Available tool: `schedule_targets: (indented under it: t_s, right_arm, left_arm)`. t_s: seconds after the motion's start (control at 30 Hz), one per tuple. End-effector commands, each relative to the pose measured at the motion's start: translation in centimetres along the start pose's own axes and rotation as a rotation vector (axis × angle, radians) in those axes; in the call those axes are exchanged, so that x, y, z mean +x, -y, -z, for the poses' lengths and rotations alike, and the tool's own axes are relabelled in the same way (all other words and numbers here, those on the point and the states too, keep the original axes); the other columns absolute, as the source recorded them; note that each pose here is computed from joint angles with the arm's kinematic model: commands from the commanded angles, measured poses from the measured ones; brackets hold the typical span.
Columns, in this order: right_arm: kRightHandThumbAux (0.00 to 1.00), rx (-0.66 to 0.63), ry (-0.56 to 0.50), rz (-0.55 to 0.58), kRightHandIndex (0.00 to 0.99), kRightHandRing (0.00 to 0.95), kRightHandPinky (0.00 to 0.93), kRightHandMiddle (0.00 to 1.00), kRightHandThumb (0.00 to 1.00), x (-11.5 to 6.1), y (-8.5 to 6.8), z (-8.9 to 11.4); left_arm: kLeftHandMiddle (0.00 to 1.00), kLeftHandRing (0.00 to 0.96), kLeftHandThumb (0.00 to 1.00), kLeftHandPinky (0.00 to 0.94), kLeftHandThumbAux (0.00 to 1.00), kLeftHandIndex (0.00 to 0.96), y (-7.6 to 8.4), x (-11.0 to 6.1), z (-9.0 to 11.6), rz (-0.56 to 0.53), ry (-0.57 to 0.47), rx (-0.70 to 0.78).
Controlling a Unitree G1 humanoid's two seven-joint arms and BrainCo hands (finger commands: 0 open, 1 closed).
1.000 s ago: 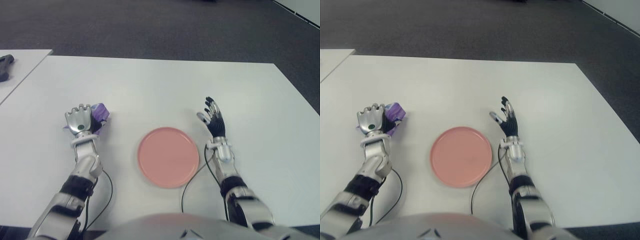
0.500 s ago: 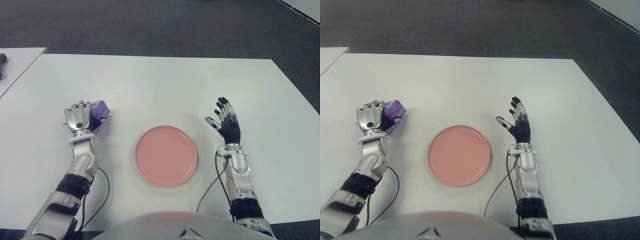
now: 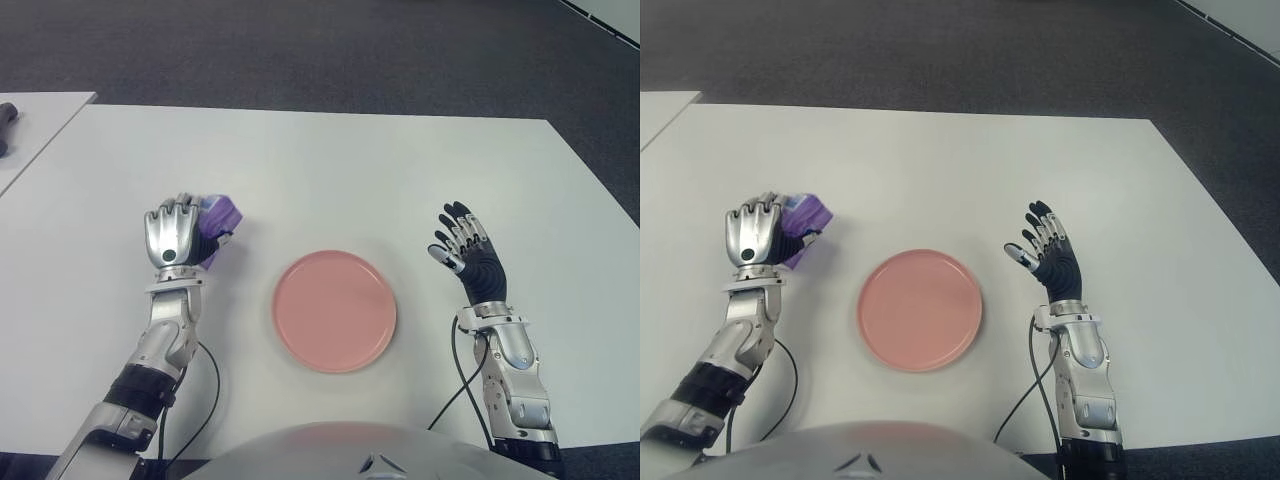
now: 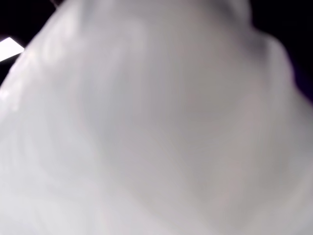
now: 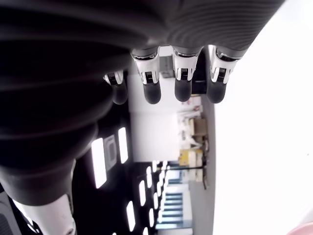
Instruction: Put the tissue paper into the plate.
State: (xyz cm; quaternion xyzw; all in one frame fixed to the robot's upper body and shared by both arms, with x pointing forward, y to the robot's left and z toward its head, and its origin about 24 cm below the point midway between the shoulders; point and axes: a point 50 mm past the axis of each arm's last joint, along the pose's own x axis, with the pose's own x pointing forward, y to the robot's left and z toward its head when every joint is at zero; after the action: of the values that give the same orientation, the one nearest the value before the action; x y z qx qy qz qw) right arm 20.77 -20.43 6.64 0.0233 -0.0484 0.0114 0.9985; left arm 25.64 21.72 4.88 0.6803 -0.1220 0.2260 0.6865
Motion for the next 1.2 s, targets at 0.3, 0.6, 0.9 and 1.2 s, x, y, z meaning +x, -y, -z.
schedule_targets:
  t_s: [0.3,0.6,0.9,1.2]
  right_arm:
    - [0.762,0.021,-0.031,0.001,0.003,0.000,0.000,0.000,0.000,-0.2,-0.1,0.3]
    - [0.762,0.021,-0.031,0.001,0.003,0.000,0.000,0.000,0.000,-0.3,-0.1,0.2]
    - [0.762,0.021,-0.031,0.001,0.003,0.000,0.000,0.000,0.000,-0.3,-0.2,0.2]
    - [0.762,0.022,-0.031,0.001,0.003,0.000,0.000,0.000,0.000,-0.3,-0.3,0.2]
  left_arm:
    - [0.551,0.867,0.854,0.867,0.667,0.403,-5.6,3.6,-3.1,-0.294,0.182,-0.239]
    - [0.549,0.881,0.854,0.878,0.666,0.403,-8.1,3.4,-6.5,-0.357,0.319,-0.323]
    - [0.544,0.867,0.854,0.865,0.667,0.401,-8.6,2.1,-8.5,-0.259,0.446,-0.475]
    - [0.543,0.855,0.855,0.853,0.665,0.404,-9.0,0.8,-10.7,-0.155,0.585,-0.630]
